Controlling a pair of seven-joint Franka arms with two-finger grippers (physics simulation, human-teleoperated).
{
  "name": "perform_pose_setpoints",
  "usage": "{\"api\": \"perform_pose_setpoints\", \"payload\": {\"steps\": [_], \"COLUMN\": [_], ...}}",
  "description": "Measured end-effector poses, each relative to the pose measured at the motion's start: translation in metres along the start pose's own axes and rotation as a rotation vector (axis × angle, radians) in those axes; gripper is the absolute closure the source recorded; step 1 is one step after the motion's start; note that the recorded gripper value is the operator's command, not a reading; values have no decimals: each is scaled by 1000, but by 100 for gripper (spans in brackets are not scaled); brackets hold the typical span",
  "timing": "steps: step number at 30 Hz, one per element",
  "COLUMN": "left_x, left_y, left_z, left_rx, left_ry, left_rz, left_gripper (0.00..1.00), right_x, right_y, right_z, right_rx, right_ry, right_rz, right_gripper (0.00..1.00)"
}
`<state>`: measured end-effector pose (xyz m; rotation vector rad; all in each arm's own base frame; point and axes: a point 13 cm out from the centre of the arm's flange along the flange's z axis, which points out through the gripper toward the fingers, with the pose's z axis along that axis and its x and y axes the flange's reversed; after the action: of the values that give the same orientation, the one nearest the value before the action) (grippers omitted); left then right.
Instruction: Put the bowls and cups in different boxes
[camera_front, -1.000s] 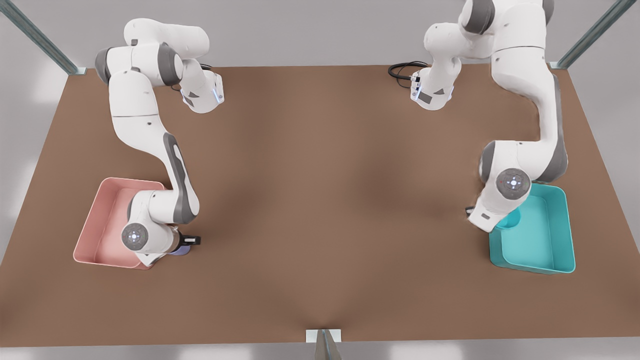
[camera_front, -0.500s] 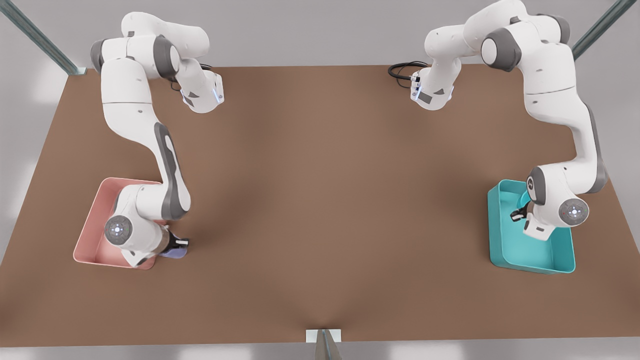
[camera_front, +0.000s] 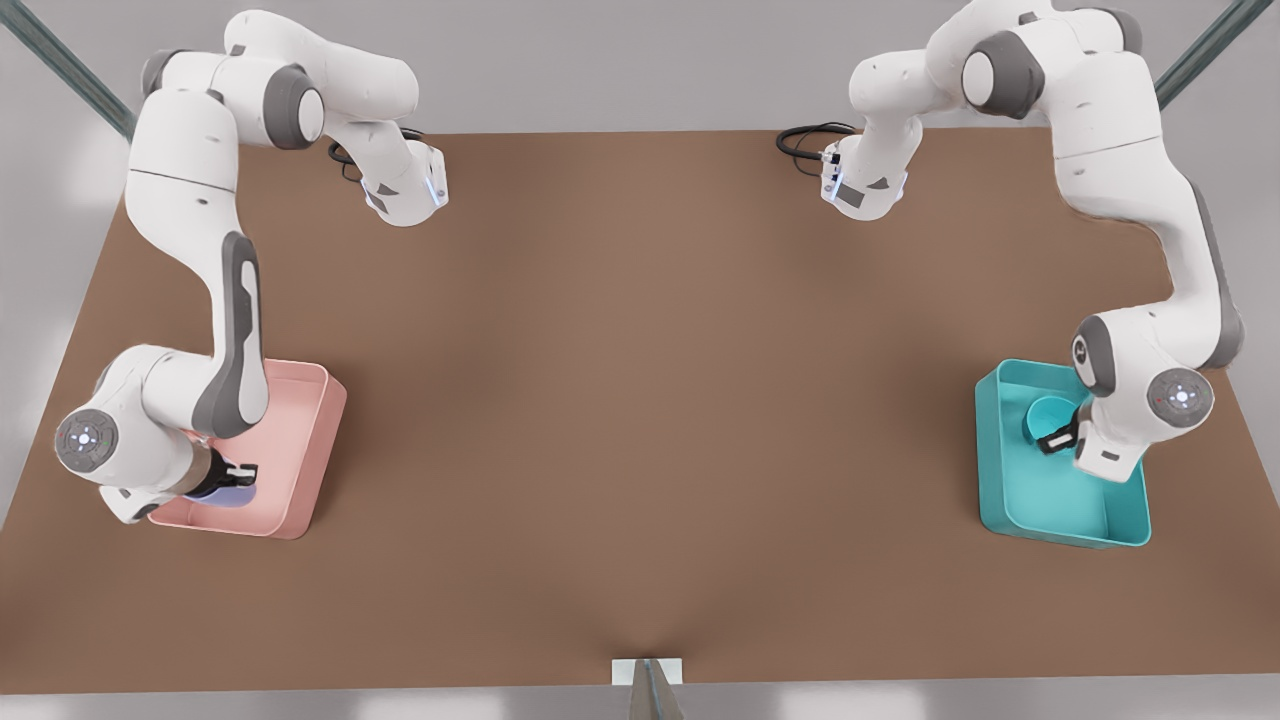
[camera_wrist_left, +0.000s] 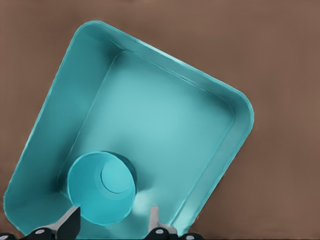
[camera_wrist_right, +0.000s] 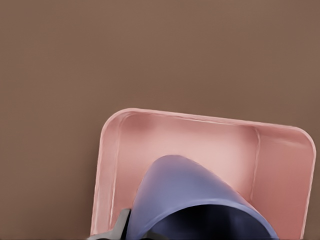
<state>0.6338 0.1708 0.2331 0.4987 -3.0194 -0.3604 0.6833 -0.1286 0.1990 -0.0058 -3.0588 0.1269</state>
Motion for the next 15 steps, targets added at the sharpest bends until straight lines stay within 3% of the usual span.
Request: {"api": "perform_pose_setpoints", "payload": {"steps": [3,6,13,15], "left_x": [29,87,147,162], "left_y": [-71,-114,-136,-143], "left_z": [-147,-233,-259,-266], "left_rx": [99,145,158,156], "left_ry": [-55,-35,132,152], "left_rz": [85,185,288,319], "left_gripper": [0,0,0,0], "right_x": [4,2,-6,-7], "right_y": [-9,-14,-16,-15], "right_z": [40,65,84,90], "right_rx": [7,8,5,5], "right_ry": [41,48,22,21], "right_rz": [-17,-33,-65,-72], "right_gripper": [79,79,79,0]}}
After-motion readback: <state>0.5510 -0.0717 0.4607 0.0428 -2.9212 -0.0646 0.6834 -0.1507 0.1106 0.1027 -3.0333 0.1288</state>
